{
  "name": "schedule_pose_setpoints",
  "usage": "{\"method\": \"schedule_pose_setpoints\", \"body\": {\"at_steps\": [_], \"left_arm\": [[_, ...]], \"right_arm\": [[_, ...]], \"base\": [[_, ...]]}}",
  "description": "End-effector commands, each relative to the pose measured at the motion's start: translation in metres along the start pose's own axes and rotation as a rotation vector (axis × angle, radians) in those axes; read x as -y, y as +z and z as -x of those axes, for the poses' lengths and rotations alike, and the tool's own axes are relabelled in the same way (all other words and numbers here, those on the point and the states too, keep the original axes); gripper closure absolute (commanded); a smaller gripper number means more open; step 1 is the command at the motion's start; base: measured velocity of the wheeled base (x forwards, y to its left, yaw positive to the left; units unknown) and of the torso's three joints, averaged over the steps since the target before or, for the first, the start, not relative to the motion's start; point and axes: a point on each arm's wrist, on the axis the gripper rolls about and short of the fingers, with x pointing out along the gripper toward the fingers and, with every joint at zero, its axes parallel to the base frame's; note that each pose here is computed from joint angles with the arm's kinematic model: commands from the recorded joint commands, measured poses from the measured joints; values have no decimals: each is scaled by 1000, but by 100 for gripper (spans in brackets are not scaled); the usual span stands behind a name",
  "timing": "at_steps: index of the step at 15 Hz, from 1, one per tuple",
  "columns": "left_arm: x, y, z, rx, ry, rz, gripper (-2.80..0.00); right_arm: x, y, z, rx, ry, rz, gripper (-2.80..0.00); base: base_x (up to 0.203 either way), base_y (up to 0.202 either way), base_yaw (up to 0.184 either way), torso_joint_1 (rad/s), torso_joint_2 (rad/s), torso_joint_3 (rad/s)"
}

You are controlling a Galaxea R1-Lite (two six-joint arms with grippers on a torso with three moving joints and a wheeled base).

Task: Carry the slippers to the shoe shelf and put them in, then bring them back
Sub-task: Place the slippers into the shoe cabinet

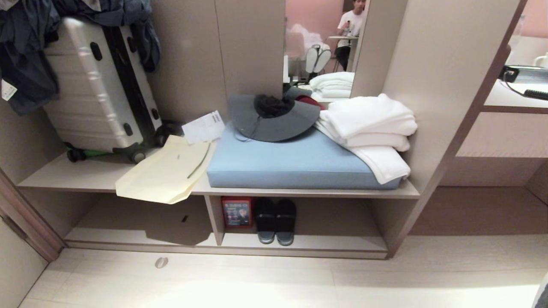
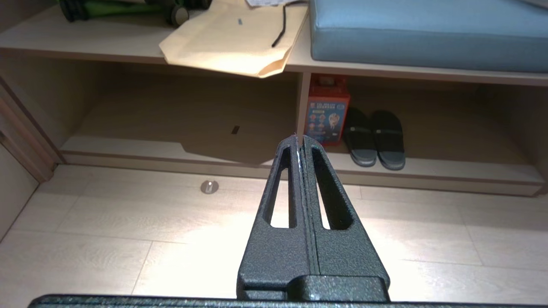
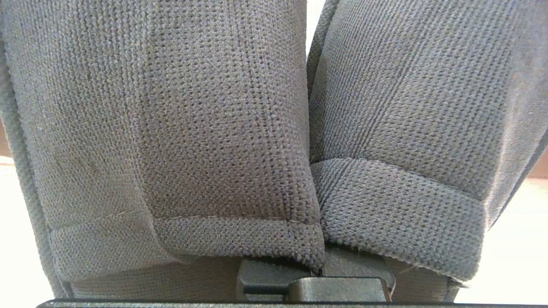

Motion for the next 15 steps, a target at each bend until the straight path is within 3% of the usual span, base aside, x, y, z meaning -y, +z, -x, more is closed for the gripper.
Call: {"method": "schedule_pose_setpoints", "body": {"at_steps": [1, 15], "left_arm": [[0, 0, 0, 0, 0, 0, 0], [0, 0, 0, 0, 0, -3, 0]], "right_arm": [[0, 0, 0, 0, 0, 0, 0], [0, 0, 0, 0, 0, 0, 0]], "base": [[0, 0, 0, -2, 3, -179], [0, 0, 0, 3, 3, -197]]}}
